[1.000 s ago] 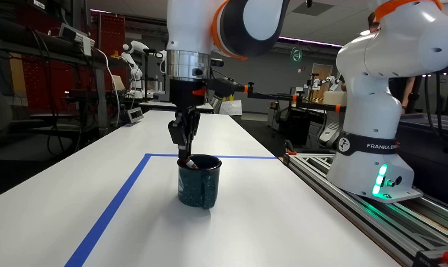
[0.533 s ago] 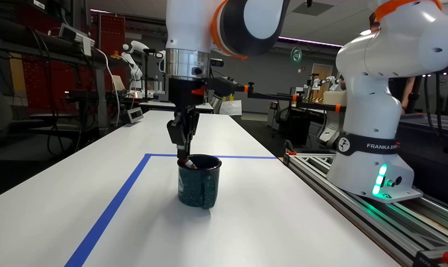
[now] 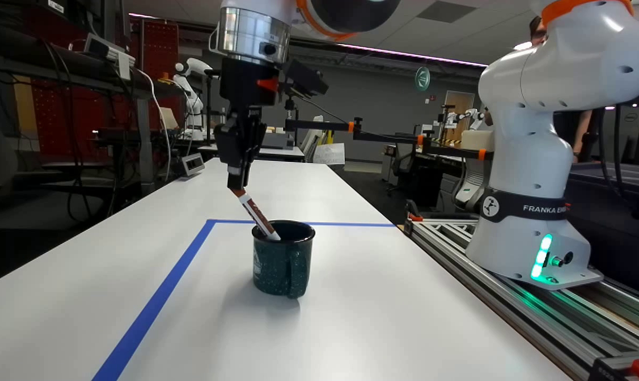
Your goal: Remove the marker from the cup and put it on the table
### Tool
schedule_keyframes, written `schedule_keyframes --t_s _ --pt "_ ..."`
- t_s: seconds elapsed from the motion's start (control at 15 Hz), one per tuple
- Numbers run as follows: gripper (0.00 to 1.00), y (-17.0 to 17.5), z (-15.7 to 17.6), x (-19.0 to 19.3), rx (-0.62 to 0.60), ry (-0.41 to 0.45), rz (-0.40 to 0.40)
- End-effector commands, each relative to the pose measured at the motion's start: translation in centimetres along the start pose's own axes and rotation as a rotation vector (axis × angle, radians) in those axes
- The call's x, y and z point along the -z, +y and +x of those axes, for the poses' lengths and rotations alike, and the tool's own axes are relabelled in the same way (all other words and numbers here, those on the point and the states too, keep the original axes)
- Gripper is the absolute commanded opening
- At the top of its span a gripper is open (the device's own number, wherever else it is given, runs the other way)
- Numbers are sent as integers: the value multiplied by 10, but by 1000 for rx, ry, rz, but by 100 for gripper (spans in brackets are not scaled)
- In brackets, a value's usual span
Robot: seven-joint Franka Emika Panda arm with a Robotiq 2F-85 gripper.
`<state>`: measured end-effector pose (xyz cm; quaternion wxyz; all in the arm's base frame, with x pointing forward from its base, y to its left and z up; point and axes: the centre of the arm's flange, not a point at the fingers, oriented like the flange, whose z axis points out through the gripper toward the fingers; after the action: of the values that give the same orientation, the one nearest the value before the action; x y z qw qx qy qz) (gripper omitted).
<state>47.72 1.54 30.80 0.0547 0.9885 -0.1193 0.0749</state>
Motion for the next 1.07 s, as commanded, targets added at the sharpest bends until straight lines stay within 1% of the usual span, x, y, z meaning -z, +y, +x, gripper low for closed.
schedule_keyframes --t_s 0.0,0.2,0.4,0.8,0.93,1.0 --pt "4 10 -8 40 -36 30 -17" --pt "4 36 -14 50 -100 27 -49" --pt "4 71 -24 46 -169 -12 -84" --pt "4 132 -49 0 -266 -104 -105" --pt "4 147 -58 -15 -284 -115 -114" --pt "4 156 -62 -24 -289 -107 -124"
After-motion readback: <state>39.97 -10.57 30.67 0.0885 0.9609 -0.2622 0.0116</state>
